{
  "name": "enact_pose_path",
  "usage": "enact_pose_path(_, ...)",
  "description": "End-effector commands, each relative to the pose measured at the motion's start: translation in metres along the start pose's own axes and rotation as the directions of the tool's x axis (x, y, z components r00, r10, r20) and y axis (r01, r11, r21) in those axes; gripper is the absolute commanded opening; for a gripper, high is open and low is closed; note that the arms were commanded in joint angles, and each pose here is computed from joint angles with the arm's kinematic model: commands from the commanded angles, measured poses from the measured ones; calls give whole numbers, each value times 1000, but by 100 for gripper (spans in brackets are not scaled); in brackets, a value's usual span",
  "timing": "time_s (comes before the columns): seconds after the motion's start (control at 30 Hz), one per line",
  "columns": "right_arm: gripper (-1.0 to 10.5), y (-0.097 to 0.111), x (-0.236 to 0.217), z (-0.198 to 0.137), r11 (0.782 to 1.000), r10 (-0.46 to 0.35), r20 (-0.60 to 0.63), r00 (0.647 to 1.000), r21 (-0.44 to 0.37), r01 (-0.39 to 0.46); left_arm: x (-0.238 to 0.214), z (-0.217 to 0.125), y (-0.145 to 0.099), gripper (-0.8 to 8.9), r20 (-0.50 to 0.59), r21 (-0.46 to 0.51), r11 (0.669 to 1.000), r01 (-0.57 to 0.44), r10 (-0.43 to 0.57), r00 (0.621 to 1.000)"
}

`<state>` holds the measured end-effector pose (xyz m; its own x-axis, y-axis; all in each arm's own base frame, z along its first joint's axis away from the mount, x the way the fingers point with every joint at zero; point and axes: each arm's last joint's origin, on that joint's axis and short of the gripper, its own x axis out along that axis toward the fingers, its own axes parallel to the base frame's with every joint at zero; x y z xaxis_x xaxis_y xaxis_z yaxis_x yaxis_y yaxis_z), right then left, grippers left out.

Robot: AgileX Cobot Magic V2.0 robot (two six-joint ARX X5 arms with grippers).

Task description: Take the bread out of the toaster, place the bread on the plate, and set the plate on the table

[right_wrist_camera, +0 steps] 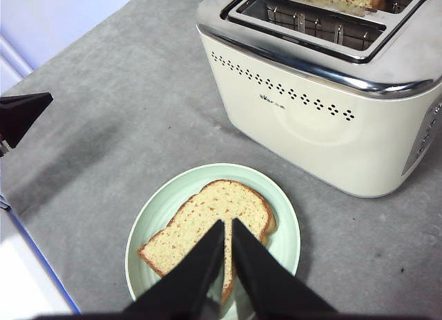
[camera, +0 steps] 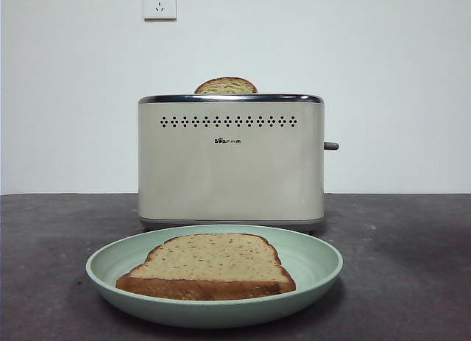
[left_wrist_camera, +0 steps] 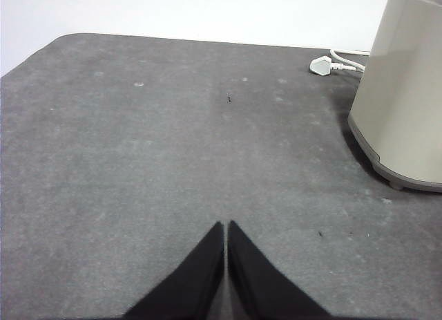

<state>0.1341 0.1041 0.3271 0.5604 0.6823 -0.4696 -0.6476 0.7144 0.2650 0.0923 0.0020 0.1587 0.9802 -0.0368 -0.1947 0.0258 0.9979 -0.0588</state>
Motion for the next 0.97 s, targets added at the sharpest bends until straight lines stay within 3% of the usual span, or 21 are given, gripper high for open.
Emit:
enact_pose_path(0.03, 5, 2, 0, 3, 1000, 4, 13, 1000, -18, -4, 2, -8, 1, 7, -31, -6, 1000, -2, 2, 1000)
enact_pose_path(0.1, 5, 1, -6, 4, 999, -5, 34, 999, -32, 6, 2, -8, 1, 7, -31, -6, 1000, -2, 2, 1000)
enact_pose_path(0.17, 5, -4, -15, 6, 994, -68, 88, 994, -77, 75, 2, -8, 1, 7, -31, -6, 1000, -2, 2, 1000)
enact_pose_path(0.33, 5, -25, -40, 11, 969, -218, 232, 948, -64, 239, 2, -8, 1, 7, -31, -6, 1000, -2, 2, 1000)
enact_pose_path(0.43, 5, -37, -55, 6, 940, -322, 301, 898, -8, 340, 2, -8, 1, 7, -31, -5, 1000, -2, 2, 1000)
enact_pose_path(0.6, 5, -53, -74, -18, 860, -486, 424, 764, 75, 505, 2, -8, 1, 7, -31, -6, 1000, -2, 2, 1000)
enact_pose_path(0.8, 5, -66, -66, -66, 790, -529, 596, 604, 85, 608, 2, -8, 1, 7, -31, -6, 1000, -1, 1, 1000)
enact_pose_path(0.97, 5, -76, -50, -107, 775, -528, 647, 550, 102, 623, 2, -8, 1, 7, -31, -6, 1000, -2, 2, 1000)
